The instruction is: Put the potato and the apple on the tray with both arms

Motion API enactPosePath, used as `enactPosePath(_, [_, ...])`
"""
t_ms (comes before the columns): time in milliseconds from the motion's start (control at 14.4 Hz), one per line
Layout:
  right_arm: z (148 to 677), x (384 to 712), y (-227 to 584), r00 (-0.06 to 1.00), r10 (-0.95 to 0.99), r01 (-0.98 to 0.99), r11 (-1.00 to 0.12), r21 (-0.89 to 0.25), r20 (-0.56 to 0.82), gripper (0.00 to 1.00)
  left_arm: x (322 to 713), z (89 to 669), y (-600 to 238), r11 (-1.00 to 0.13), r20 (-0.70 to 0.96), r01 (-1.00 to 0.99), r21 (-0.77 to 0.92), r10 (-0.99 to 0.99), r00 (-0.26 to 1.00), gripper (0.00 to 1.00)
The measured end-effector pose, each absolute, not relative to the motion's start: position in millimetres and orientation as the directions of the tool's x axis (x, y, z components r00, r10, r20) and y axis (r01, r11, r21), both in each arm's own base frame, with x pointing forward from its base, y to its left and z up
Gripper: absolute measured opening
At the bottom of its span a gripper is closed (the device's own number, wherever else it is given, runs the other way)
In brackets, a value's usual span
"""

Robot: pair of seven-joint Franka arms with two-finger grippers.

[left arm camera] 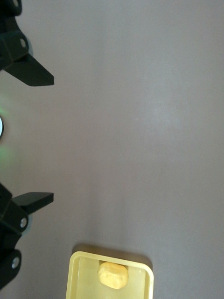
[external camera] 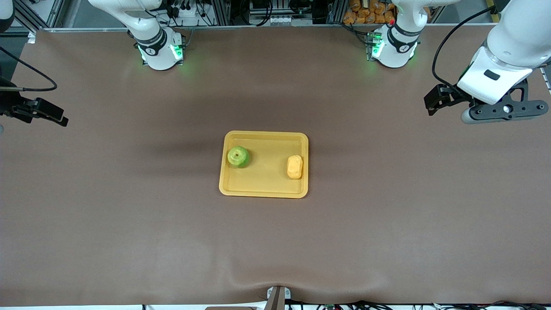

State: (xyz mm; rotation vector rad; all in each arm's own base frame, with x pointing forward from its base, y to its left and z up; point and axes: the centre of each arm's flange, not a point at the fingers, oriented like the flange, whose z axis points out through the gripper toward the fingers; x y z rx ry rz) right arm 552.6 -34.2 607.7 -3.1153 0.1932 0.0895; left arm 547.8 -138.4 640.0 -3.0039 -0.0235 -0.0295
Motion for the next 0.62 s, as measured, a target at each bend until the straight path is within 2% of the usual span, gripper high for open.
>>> enactPosePath(208, [606.4,550.8,-34.0,0.99,-0.121,-0.123,-0.992,-0.015,-0.075,1.0,540.4,637.4,-124.1,-0.991,0.002,0.008,-0.136,0.008,1.0,1.0])
enactPosePath(624, [604.7,552.3,-31.3,0.99,-0.116,-0.117,-0.993,-0.015,-0.075,1.0,519.6,644.6,-69.8,-1.0,-0.028,0.003,-0.023,0.004,1.0,1.0])
